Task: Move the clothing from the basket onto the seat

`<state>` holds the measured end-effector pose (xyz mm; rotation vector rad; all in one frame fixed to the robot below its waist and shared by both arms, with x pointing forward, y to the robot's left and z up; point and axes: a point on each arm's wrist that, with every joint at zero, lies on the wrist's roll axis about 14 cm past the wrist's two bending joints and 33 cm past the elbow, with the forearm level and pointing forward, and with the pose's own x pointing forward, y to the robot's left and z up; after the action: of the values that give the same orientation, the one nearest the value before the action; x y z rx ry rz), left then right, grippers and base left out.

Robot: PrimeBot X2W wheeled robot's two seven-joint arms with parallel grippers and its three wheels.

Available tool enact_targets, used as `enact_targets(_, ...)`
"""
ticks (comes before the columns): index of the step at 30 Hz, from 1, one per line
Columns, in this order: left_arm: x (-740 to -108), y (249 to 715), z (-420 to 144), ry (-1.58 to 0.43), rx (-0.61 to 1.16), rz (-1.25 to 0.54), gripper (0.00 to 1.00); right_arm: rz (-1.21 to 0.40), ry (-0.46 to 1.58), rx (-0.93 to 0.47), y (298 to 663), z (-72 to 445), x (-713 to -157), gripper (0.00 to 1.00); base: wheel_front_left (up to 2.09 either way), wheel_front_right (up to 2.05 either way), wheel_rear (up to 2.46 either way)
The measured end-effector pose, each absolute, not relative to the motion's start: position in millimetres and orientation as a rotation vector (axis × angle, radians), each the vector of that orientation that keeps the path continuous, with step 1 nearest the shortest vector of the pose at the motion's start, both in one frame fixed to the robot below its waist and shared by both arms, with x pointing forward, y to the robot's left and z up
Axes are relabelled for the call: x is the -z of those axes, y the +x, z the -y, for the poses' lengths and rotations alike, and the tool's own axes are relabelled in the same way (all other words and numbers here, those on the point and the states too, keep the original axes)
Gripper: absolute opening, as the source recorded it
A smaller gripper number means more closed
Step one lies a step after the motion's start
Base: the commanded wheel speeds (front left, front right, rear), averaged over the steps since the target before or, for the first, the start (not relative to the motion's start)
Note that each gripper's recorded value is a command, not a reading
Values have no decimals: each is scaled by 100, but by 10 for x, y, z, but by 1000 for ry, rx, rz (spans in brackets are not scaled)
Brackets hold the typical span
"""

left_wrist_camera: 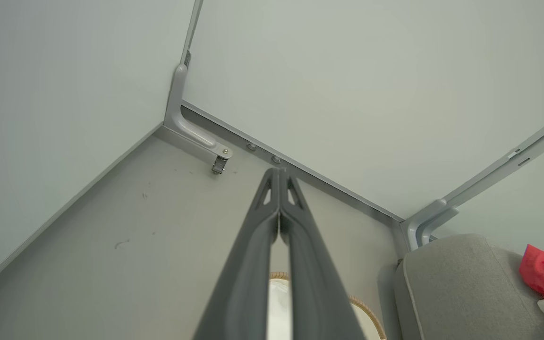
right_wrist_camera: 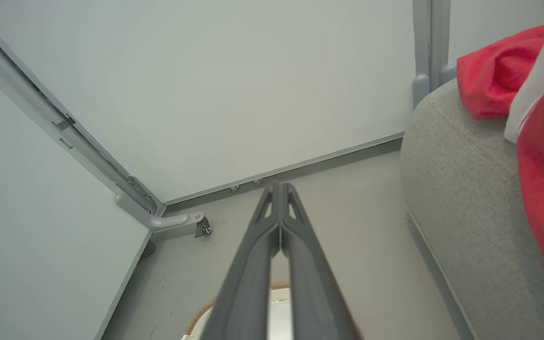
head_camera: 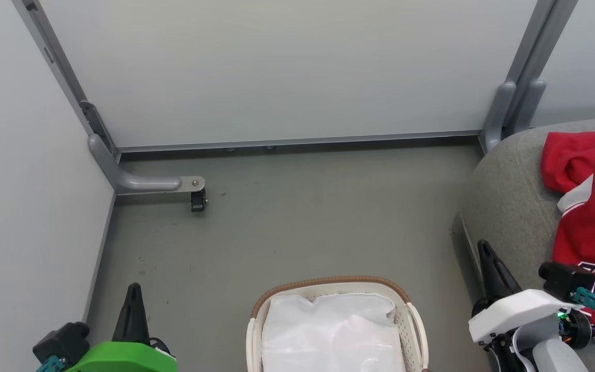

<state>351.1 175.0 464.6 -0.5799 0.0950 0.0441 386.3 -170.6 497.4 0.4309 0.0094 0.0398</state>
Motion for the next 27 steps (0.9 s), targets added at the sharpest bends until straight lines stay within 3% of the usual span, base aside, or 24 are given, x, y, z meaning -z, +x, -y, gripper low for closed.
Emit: enact_targets(27,-4735,3628,-1863,-926,-82,-91,0,-29,830,21,3873,1844,-4983,0,0,0,0)
